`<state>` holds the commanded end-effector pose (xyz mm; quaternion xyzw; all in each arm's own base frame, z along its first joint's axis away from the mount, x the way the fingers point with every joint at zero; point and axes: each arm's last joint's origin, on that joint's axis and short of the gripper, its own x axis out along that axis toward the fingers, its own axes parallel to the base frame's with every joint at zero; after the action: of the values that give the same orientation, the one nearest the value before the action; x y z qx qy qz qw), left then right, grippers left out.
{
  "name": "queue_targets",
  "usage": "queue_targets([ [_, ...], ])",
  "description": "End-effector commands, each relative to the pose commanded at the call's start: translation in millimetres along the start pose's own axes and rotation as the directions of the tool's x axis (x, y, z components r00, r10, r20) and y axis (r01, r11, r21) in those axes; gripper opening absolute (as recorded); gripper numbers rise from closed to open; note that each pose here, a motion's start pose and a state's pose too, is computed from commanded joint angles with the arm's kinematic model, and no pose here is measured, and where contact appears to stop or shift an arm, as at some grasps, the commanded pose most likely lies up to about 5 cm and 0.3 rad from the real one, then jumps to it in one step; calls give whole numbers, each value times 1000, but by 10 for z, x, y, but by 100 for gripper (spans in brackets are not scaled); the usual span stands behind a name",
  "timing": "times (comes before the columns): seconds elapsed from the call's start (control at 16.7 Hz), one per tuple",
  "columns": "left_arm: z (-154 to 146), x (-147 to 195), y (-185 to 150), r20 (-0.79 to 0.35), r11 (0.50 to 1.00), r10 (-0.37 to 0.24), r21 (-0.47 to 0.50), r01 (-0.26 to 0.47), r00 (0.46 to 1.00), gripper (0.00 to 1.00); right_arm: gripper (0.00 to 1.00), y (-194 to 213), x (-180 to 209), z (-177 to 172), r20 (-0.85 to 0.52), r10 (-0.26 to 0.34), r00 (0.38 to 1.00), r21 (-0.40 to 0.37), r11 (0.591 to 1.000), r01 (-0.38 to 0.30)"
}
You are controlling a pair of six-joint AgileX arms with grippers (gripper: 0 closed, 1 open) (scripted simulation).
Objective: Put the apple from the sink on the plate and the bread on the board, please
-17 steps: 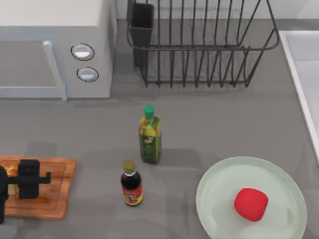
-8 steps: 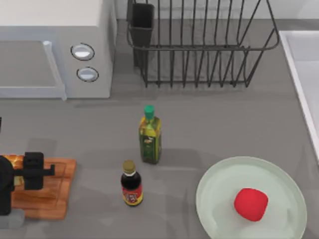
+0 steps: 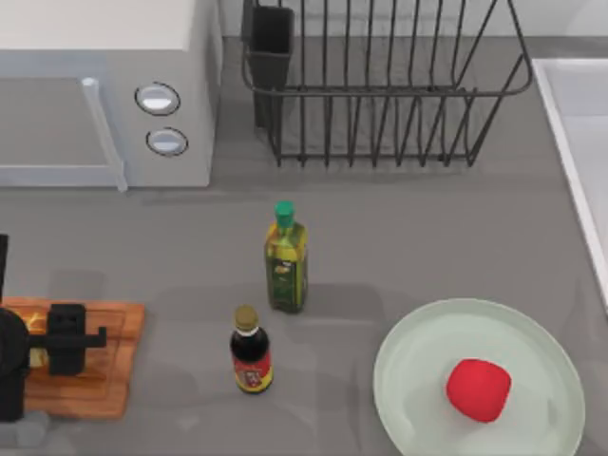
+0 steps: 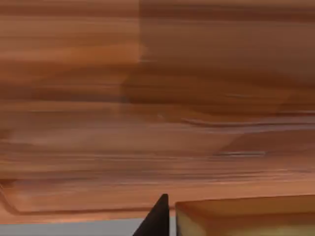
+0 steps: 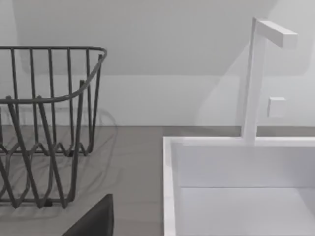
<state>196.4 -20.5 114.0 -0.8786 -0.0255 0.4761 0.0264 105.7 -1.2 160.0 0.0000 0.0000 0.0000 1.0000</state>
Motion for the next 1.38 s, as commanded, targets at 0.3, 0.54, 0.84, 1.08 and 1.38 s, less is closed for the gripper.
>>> queue_targets([
  [0.3,0,0,0,0,1000,0,0,0,1000,45,100,0,0,0,0,0,1000,0,1000,0],
  [0.54,0,0,0,0,1000,0,0,0,1000,75,100,0,0,0,0,0,1000,0,1000,0],
  [0.84,0,0,0,0,1000,0,0,0,1000,100,100,0,0,0,0,0,1000,0,1000,0],
  [1.08,0,0,0,0,1000,0,0,0,1000,100,100,0,0,0,0,0,1000,0,1000,0],
  [1.38,-13,-15,2,-13,1000,4,-10,-4,1000,100,100,0,0,0,0,0,1000,0,1000,0],
])
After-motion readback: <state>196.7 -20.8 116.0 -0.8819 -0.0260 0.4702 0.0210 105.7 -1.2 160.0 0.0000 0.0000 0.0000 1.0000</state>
